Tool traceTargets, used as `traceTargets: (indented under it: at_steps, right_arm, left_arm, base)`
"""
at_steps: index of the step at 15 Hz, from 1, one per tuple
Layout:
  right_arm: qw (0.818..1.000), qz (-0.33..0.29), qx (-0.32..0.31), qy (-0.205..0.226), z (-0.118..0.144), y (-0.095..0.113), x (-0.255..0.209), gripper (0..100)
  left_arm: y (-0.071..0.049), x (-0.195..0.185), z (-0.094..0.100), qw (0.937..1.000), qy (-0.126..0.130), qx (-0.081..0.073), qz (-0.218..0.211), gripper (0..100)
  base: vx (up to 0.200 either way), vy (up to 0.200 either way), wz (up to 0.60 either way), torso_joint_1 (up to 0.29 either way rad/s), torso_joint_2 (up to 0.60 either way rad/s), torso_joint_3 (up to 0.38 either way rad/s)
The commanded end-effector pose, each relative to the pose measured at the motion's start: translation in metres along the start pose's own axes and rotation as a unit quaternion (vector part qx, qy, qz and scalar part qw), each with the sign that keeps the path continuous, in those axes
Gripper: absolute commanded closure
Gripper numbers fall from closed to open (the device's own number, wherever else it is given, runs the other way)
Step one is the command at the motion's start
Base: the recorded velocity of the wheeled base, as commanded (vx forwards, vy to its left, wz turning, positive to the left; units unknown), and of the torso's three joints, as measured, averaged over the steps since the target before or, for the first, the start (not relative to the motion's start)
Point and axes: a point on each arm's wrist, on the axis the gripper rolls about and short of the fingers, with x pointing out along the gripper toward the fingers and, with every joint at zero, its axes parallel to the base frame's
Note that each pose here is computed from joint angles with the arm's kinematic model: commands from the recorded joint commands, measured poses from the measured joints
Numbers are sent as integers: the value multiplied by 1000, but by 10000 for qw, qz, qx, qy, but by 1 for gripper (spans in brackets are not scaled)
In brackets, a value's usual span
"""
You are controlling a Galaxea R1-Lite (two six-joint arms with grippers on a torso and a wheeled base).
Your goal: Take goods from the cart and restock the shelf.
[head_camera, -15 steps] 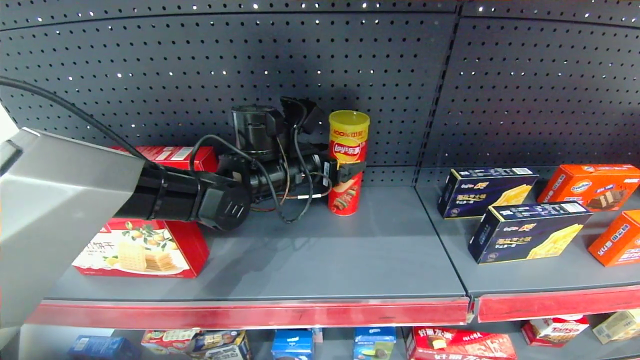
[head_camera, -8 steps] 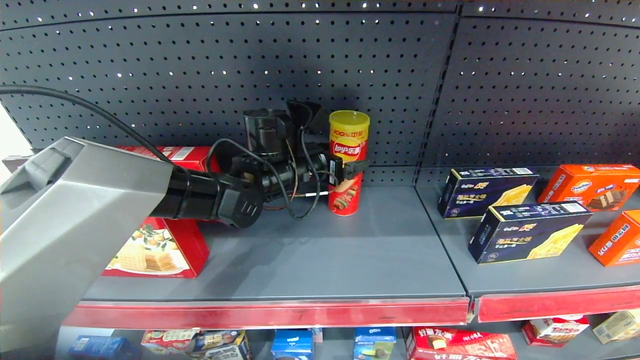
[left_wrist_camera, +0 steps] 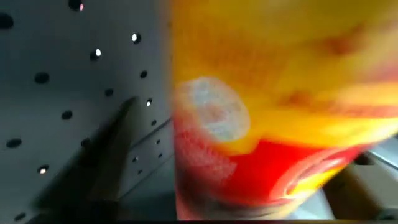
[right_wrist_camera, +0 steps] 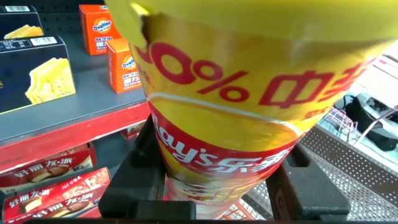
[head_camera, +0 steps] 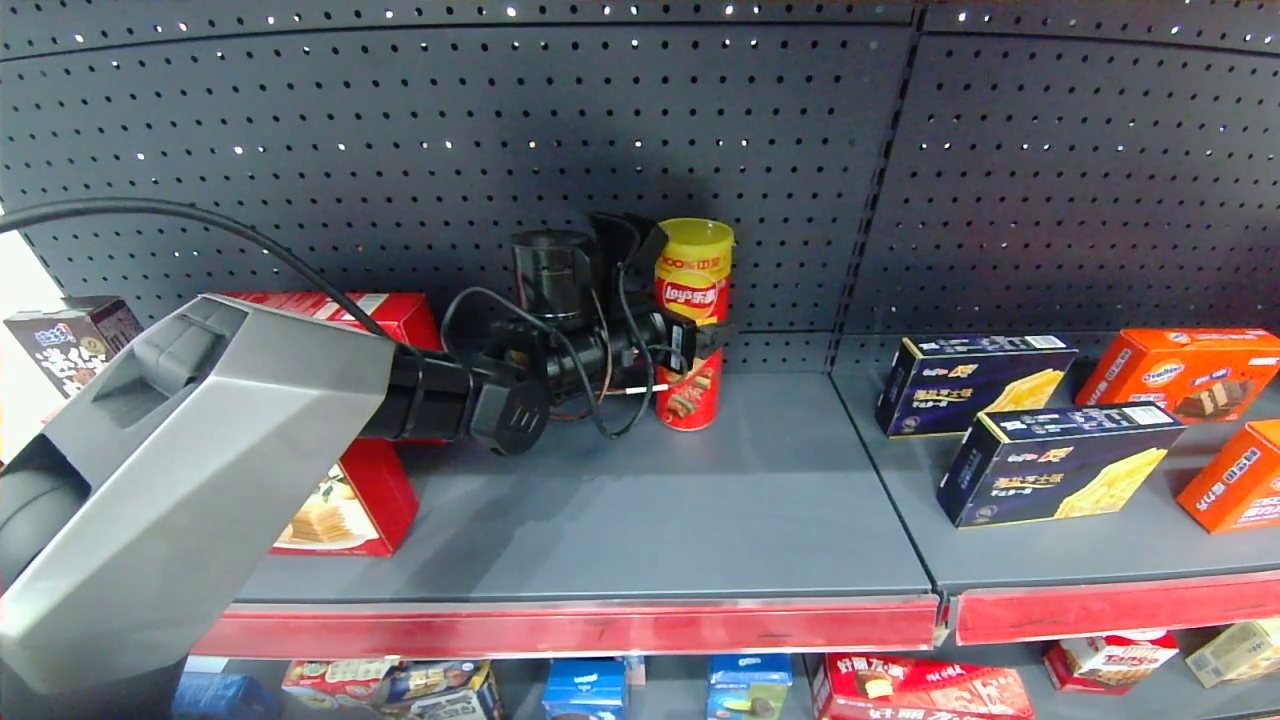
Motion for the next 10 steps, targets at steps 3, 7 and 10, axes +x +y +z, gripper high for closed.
traceTargets:
  at_steps: [3,7,10]
  right_arm:
    - [10000,-23,18,-61,-2,-1,-5,100]
    - [9999,-32,23,-149,0,-3,-8,100]
    - [9998,-29,30,-172,1,-3,-8,100]
  left_arm:
    - [1,2,-3,10000,24,-10,50,100]
    - [-1,2,-1,10000,-12,18,97,100]
    - [-1,0,-4,9995,-85,24,319,100]
  base:
    - [0,0,0,0,0,0]
    - [0,0,0,0,0,0]
    - [0,0,0,0,0,0]
